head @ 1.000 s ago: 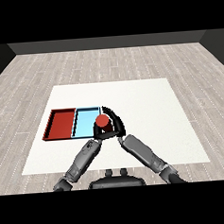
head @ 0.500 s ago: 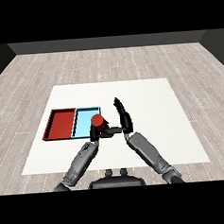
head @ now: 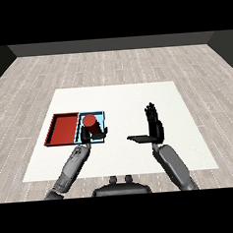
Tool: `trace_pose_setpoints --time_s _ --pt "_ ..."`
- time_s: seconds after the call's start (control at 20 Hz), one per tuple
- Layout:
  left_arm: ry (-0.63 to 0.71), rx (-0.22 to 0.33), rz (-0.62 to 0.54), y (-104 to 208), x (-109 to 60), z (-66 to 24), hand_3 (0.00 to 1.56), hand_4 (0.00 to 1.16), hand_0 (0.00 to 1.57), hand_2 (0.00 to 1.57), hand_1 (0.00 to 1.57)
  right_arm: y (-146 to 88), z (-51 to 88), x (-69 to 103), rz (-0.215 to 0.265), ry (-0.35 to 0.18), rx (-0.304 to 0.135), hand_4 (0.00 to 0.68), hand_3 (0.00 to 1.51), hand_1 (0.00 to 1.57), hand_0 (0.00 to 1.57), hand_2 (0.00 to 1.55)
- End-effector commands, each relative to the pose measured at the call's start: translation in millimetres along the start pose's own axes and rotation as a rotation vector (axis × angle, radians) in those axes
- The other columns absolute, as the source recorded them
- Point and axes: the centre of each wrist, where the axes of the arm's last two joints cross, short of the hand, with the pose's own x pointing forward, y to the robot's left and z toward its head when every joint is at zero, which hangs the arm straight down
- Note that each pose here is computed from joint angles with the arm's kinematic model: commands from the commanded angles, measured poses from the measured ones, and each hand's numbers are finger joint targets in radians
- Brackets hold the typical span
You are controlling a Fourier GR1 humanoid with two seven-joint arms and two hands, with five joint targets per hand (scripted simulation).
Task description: Pick the red can and put it in the red box
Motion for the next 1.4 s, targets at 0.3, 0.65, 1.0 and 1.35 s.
trace_pose_setpoints --time_s 0.3,0.65,1.0,1.35 --pt "0.078 0.168 -0.265 113 -26.5 -40.9 1.47 1.1 1.57 1.55 1.57 -74 30.0 -0.1 0.125 0.061 -0.129 0.0 0.0 0.0 0.0 0.0" --pt "0.217 0.204 -0.371 161 -40.7 -73.6 1.48 1.09 1.57 1.56 1.57 -91 54.1 -18.7 0.201 0.127 -0.176 0.0 0.0 0.0 0.0 0.0" --pt "0.359 0.228 -0.445 159 -61.9 -92.6 1.5 1.05 1.57 1.57 1.57 -97 23.6 -32.7 0.208 0.155 -0.167 0.0 0.0 0.0 0.0 0.0" --pt "0.641 0.227 -0.568 150 -95.6 -59.5 0.0 0.64 0.65 0.7 0.65 -101 12.3 -45.3 0.19 0.166 -0.212 0.0 0.0 0.0 0.0 0.0"
